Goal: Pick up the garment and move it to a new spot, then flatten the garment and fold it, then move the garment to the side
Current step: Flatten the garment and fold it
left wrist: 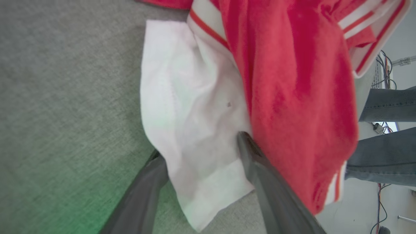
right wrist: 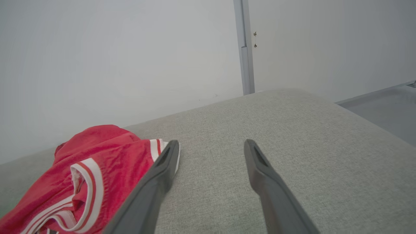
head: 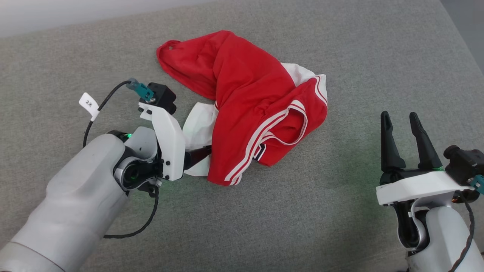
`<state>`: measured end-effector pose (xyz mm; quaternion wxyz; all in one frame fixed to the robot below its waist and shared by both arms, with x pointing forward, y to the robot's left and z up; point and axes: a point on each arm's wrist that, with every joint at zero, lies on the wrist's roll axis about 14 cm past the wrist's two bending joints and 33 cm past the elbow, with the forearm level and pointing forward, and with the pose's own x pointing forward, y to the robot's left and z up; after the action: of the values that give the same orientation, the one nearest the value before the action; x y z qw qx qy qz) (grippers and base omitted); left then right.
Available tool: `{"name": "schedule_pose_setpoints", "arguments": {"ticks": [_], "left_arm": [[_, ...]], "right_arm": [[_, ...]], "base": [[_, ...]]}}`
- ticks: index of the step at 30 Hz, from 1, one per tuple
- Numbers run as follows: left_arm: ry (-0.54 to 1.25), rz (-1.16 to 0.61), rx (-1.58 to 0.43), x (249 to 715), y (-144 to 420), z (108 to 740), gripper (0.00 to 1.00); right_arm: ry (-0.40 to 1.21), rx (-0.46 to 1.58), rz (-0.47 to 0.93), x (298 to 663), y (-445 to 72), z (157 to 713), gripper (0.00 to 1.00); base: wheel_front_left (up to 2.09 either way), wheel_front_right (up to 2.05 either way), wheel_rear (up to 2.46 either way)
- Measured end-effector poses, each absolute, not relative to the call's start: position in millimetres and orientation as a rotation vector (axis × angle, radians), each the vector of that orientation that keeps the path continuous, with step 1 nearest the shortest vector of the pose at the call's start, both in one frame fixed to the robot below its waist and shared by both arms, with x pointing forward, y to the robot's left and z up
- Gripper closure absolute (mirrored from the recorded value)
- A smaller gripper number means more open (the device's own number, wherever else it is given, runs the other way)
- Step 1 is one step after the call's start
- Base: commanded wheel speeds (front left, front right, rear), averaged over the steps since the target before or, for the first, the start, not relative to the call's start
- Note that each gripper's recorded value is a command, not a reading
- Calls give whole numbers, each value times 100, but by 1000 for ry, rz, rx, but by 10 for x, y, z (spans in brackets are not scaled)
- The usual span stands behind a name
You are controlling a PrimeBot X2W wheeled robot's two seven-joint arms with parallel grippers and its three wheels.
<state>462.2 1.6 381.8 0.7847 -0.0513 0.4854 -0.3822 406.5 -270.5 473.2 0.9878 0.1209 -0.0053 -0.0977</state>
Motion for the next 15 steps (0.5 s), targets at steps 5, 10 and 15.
{"name": "schedule_pose_setpoints", "arguments": {"ticks": [5,10,15], "left_arm": [[1013,-803,-156,4670,4,3810,100],[950,-718,-170,4812,300,3854,100],[869,-578,-185,4987,894,3980,100]], "right_arm": [[-17,244,-198,4098,-2714,4742,0],[-32,247,-176,4175,-2650,4786,0],[-31,254,-152,4209,-2558,4782,0]], "base": [[0,0,0],[0,0,0],[0,0,0]]}}
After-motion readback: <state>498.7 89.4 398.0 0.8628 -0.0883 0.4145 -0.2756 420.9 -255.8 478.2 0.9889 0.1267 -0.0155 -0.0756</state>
